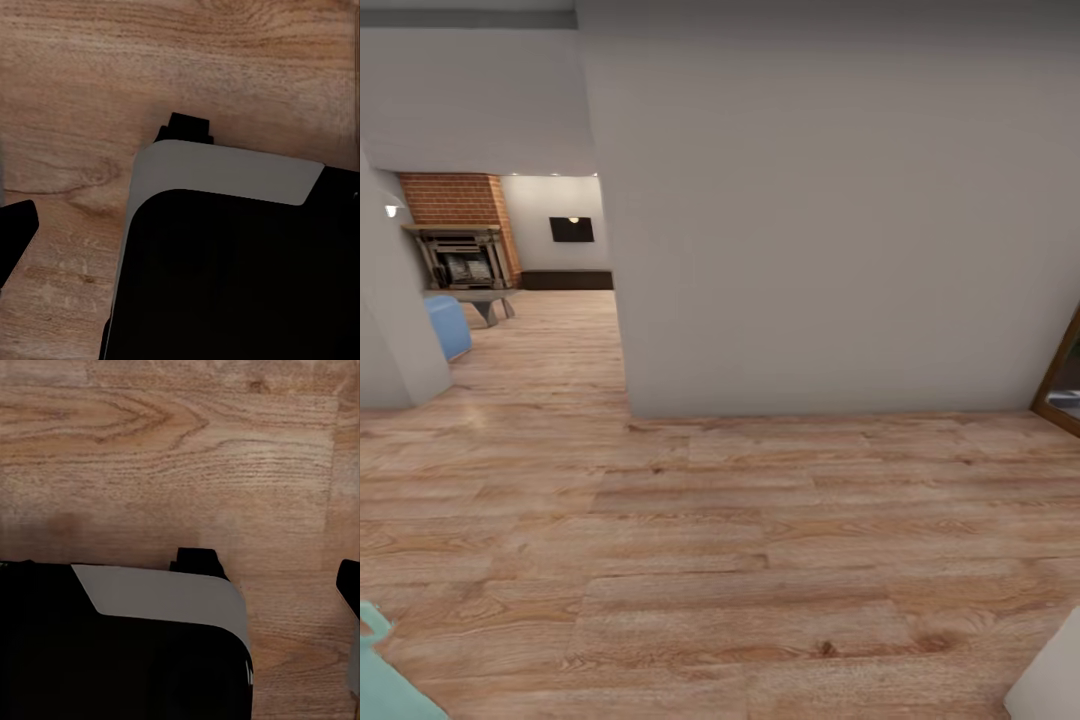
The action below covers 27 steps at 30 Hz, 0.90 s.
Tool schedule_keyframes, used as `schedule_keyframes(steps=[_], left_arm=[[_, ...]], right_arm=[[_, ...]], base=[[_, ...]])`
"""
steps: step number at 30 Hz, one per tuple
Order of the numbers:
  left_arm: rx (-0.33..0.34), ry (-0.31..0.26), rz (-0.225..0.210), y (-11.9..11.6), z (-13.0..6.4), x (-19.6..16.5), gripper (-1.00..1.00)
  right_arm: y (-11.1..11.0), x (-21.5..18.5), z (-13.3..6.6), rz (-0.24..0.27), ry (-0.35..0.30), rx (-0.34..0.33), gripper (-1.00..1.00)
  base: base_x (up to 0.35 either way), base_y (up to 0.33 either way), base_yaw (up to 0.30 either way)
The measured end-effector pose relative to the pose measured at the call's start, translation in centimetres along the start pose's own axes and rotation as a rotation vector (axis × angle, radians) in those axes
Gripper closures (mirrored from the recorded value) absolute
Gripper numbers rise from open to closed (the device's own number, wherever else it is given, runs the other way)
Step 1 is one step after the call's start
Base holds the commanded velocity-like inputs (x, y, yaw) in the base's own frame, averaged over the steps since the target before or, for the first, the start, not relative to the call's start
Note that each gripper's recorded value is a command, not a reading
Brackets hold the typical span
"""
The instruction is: Move the two storage containers from the living room to the garage. In the garage, place one container on the floor and stack the other container on top of it (either order is fine).
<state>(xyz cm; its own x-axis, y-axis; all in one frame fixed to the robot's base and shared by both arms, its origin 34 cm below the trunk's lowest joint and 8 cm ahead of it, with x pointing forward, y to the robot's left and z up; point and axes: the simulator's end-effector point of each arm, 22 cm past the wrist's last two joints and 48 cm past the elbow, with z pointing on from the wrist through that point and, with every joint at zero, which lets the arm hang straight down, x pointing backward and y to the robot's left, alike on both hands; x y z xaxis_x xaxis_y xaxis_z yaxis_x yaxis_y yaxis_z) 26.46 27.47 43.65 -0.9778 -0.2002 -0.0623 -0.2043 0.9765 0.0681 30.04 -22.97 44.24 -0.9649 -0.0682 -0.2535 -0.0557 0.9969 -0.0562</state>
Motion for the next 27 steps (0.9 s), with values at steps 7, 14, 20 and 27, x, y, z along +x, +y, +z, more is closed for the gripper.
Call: schedule_keyframes(steps=[7,14,20,27], left_arm=[[-0.001,0.0,0.0,0.11,0.01,-0.02,-1.0],[0.0,0.0,0.0,0.04,0.0,0.0,-1.0],[0.0,0.0,0.0,0.05,0.0,0.0,-1.0],[0.0,0.0,0.0,0.02,0.0,0.01,-1.0]], right_arm=[[0.1,-0.02,0.0,0.003,0.0,-0.001,-1.0],[-0.22,-0.04,0.03,0.003,-0.001,0.0,-1.0],[-0.15,-0.06,0.02,-0.003,-0.002,-0.002,-1.0],[-0.05,-0.06,0.01,-0.005,-0.002,-0.003,-1.0]], base=[[0.322,0.0,0.029],[0.322,0.0,0.232],[0.322,0.0,0.267],[0.322,0.0,0.268]])
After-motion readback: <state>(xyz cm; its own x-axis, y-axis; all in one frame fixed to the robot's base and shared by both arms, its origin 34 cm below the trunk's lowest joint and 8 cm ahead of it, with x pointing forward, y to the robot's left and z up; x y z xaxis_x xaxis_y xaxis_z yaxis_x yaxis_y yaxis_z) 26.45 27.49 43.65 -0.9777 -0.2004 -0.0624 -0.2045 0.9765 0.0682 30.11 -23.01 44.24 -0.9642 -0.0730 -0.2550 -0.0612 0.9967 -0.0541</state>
